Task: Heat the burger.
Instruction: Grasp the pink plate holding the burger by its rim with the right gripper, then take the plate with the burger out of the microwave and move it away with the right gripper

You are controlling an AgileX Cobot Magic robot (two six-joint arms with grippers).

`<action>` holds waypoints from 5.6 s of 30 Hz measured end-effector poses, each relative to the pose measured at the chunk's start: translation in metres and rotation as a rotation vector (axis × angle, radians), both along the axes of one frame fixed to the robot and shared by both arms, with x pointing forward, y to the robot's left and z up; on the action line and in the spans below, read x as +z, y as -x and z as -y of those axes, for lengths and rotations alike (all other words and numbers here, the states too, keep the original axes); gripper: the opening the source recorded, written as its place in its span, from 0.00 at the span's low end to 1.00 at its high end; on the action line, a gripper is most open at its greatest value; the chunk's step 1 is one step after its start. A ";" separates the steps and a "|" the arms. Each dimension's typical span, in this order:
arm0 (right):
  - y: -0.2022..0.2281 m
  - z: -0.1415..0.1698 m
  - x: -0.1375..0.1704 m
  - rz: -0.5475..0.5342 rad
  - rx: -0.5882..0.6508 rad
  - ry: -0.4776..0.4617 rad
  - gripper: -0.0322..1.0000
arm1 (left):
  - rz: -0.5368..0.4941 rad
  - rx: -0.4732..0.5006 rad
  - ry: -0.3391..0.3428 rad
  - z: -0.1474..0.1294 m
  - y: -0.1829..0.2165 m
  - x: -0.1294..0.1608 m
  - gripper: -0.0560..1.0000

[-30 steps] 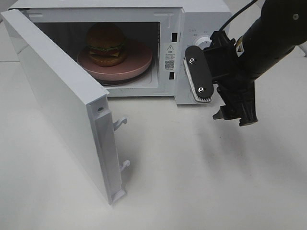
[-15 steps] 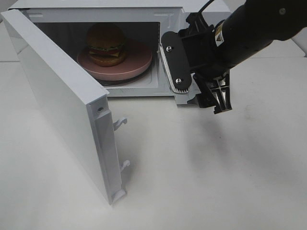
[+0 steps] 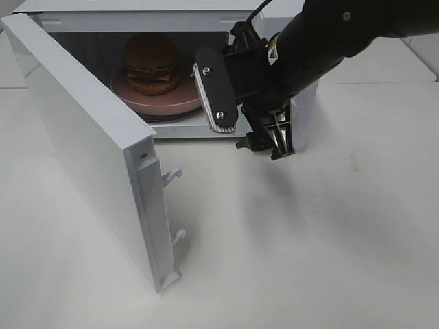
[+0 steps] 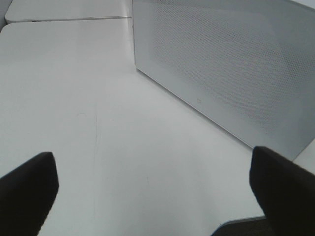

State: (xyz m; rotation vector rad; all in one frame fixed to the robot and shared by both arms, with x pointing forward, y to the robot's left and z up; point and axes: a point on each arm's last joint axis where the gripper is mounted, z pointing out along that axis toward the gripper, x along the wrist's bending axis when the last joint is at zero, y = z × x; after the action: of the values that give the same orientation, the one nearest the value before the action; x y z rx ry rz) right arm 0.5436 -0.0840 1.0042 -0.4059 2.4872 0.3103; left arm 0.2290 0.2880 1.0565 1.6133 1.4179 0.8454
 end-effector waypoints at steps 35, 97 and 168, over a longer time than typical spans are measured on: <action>-0.075 -0.059 -0.051 0.009 0.025 -0.055 0.85 | 0.000 0.000 0.000 0.000 0.000 0.000 0.98; -0.110 -0.075 -0.067 -0.096 0.023 0.059 0.13 | 0.000 0.000 0.000 0.000 0.000 0.000 0.98; 0.063 0.044 -0.011 -0.073 0.256 0.099 0.13 | 0.000 0.000 0.000 0.000 0.000 0.000 0.98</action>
State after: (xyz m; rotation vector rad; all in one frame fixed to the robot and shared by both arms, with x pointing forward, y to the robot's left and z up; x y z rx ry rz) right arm 0.4805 -0.1282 0.9928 -0.7700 2.5305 0.3089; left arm 0.2290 0.2880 1.0565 1.6133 1.4179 0.8454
